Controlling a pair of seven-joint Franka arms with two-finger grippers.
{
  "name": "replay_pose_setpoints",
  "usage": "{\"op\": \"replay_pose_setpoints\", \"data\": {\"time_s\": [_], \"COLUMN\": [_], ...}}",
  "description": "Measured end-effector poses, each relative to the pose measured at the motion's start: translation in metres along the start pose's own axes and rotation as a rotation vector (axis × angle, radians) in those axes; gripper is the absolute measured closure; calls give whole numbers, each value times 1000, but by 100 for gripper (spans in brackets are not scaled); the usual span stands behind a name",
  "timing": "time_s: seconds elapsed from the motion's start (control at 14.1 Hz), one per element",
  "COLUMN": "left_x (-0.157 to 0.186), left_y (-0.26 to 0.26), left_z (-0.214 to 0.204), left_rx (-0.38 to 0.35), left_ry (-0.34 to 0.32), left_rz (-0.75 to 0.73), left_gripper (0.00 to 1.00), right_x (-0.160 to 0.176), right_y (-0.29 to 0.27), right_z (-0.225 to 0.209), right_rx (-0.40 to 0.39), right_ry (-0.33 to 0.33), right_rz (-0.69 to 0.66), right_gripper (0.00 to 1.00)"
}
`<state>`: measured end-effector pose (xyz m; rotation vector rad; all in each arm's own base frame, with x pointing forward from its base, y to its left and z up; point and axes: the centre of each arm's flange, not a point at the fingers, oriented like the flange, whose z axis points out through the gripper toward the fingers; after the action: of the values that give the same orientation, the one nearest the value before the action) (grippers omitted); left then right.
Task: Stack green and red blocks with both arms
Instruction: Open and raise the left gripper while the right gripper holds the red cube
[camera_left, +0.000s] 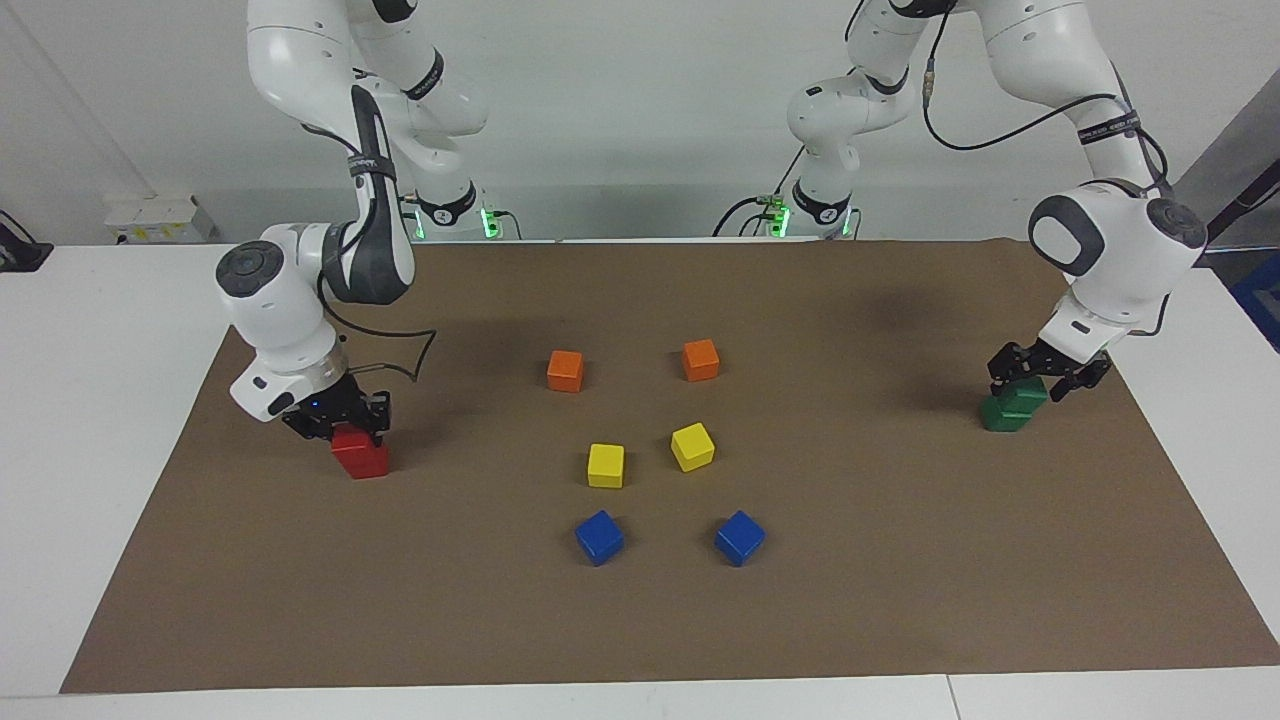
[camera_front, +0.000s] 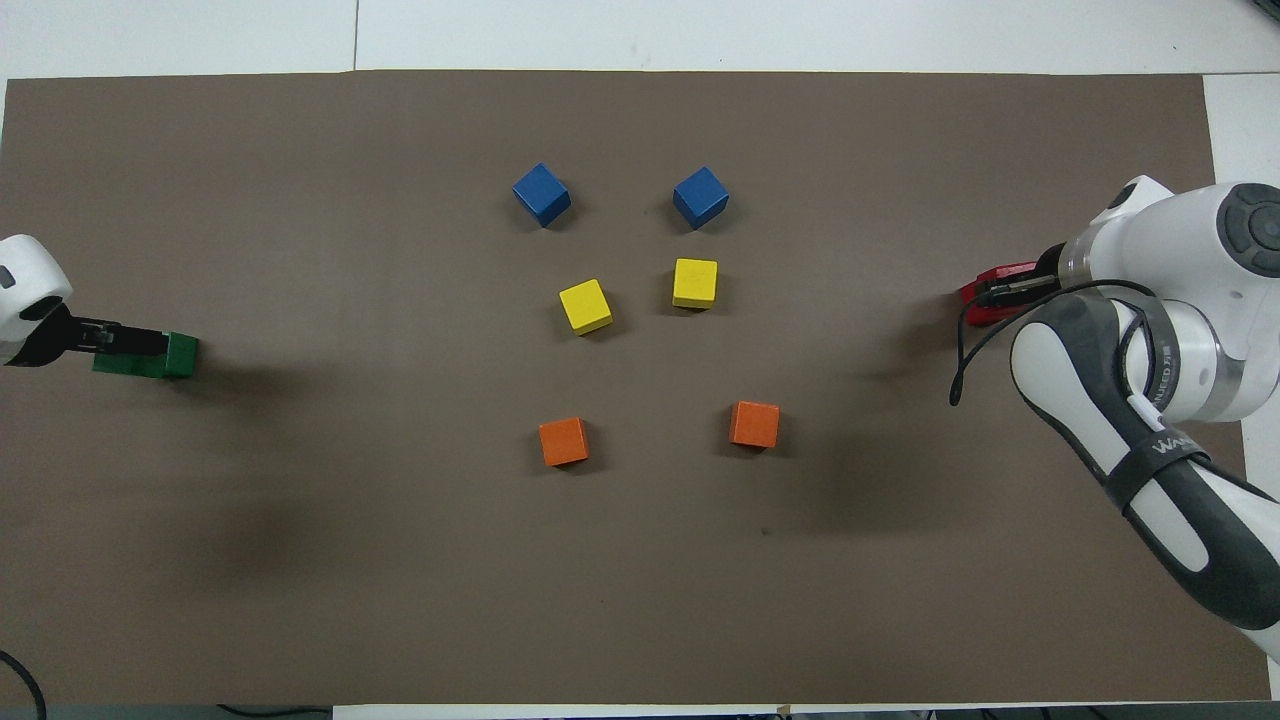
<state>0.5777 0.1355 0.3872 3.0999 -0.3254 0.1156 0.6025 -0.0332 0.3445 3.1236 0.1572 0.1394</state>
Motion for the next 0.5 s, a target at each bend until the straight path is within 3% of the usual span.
{"op": "replay_pose_setpoints", "data": {"time_s": [0.14,0.42,0.5], "left_x": [9,18,21], "left_y": [-2,6,14], "left_z": [-34,-109,-124], "left_rx": [4,15,14], "left_ry": [14,60,69], "left_rz": [4,-134,-180], "left_gripper": [0,0,0], "right_x": [0,0,0], "right_y": [0,0,0], "right_z": [0,1,1], "right_rx": [-1,-2,-2], "right_ry": [7,11,12], "right_rz": [0,0,0], "right_gripper": [42,1,0]}}
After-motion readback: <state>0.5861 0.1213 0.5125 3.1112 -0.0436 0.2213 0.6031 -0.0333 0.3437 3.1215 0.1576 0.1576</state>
